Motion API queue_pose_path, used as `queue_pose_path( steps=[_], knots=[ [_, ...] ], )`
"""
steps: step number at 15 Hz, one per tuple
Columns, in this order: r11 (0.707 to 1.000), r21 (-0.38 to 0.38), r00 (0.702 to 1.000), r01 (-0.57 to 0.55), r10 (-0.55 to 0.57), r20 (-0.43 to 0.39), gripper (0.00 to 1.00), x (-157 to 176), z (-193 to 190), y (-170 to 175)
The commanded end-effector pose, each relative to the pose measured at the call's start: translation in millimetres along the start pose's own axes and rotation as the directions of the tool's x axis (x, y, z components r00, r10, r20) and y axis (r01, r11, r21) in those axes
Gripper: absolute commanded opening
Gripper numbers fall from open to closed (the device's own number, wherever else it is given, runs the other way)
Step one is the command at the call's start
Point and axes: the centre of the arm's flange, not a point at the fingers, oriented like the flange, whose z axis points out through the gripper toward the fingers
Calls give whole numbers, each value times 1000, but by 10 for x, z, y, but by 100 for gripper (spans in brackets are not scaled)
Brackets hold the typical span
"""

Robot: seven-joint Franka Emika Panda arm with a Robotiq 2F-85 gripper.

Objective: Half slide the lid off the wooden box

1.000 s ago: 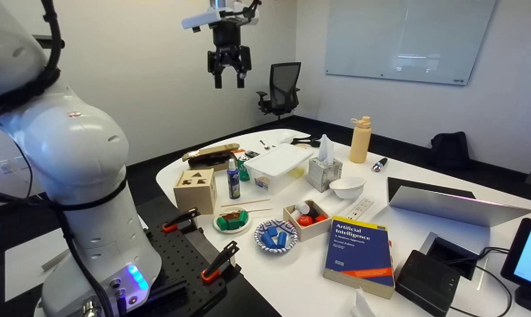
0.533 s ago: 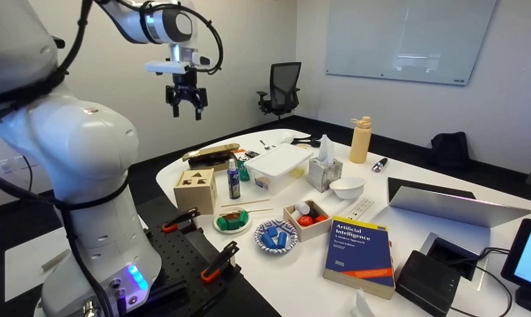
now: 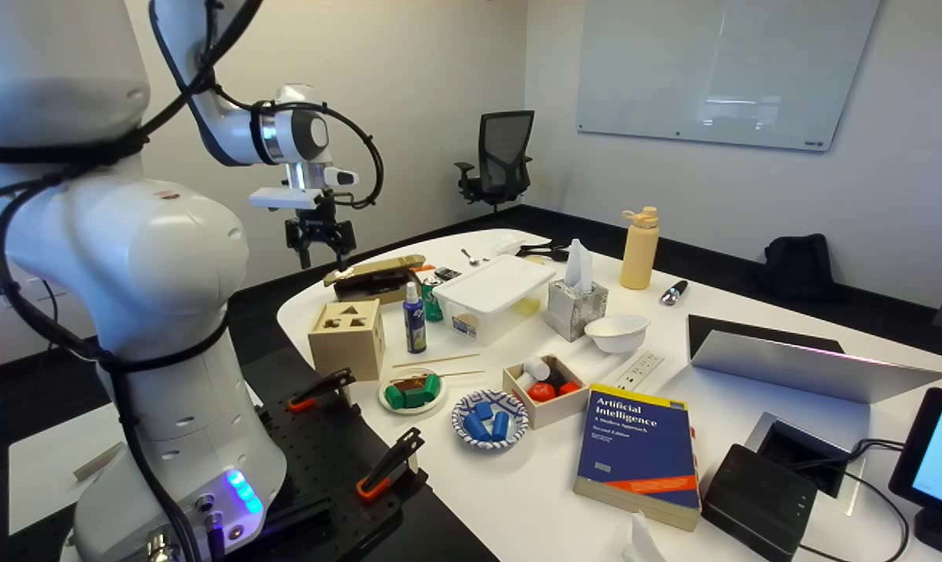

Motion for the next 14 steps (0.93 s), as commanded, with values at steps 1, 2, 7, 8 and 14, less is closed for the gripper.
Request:
queue_pose_path(
  steps=[1,2,7,8,14],
  knots=[
    [1000,-5,1000,-14,14,20,100,185,493,-32],
    [1000,-6,1000,-15,15,27,100,205,597,-18],
    [1000,7,999,-6,6,54,100,452,1003,-19],
    [1000,13,998,-4,3,56,100,514,1037,-37],
    [997,55,995,-60,55,87,100,651,1245,-61]
  ],
)
